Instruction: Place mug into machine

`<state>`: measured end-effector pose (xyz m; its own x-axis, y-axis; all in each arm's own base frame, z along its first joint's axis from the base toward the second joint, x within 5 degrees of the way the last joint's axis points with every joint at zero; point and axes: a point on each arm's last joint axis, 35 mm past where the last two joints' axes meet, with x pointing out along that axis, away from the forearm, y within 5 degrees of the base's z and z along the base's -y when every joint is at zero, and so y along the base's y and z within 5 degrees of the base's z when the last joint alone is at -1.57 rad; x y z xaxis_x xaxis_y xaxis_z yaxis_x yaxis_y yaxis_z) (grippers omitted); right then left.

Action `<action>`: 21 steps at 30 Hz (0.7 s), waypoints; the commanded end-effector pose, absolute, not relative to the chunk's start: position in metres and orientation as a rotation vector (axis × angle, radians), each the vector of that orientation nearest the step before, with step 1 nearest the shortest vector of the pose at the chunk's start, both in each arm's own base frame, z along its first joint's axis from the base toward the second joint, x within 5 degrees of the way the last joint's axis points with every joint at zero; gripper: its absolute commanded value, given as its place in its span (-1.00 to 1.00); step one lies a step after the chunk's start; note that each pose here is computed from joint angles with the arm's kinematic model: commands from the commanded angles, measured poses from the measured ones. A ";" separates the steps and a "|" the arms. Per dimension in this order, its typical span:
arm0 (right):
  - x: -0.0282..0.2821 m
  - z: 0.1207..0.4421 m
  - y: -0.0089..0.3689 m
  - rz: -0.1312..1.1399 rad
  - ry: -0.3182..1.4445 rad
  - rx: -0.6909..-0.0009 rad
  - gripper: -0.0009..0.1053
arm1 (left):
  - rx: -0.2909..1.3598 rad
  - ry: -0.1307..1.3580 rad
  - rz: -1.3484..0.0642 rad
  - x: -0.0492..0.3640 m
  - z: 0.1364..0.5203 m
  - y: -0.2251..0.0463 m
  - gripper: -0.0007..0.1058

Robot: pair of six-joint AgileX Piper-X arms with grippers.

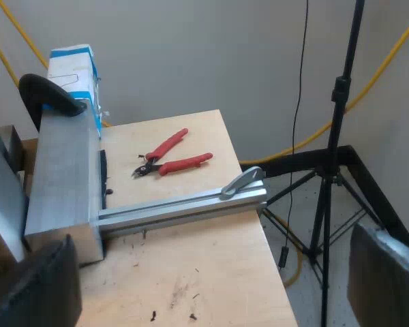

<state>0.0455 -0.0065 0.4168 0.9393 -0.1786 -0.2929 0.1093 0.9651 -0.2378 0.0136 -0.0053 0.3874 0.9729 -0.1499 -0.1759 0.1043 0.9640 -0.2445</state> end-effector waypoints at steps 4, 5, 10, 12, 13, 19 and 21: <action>-0.001 0.414 -0.005 -0.152 0.228 -0.227 0.53 | -0.223 0.118 -0.071 -0.025 0.380 -0.003 0.68; -0.013 0.412 -0.005 -0.155 0.204 -0.225 0.53 | -0.224 0.140 -0.069 -0.026 0.377 -0.003 0.68; -0.048 0.401 -0.003 -0.126 0.149 -0.220 0.53 | -0.216 0.242 -0.058 -0.028 0.366 -0.003 0.68; -0.058 0.397 -0.002 -0.107 0.134 -0.218 0.53 | -0.207 0.292 -0.050 -0.035 0.365 -0.003 0.68; -0.058 0.396 -0.002 -0.102 0.139 -0.218 0.53 | -0.206 0.304 -0.047 -0.035 0.363 -0.003 0.68; -0.055 0.388 -0.001 -0.055 0.187 -0.226 0.53 | -0.202 0.309 -0.003 -0.035 0.362 -0.001 0.68; -0.044 0.384 -0.001 -0.039 0.175 -0.224 0.53 | -0.198 0.277 0.026 -0.031 0.363 0.000 0.68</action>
<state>-0.0544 -0.0010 0.3842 0.9833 -0.0741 -0.1661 0.0372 0.9759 -0.2151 -0.0365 -0.0012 0.3605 0.9576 -0.0332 -0.2862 -0.0251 0.9799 -0.1979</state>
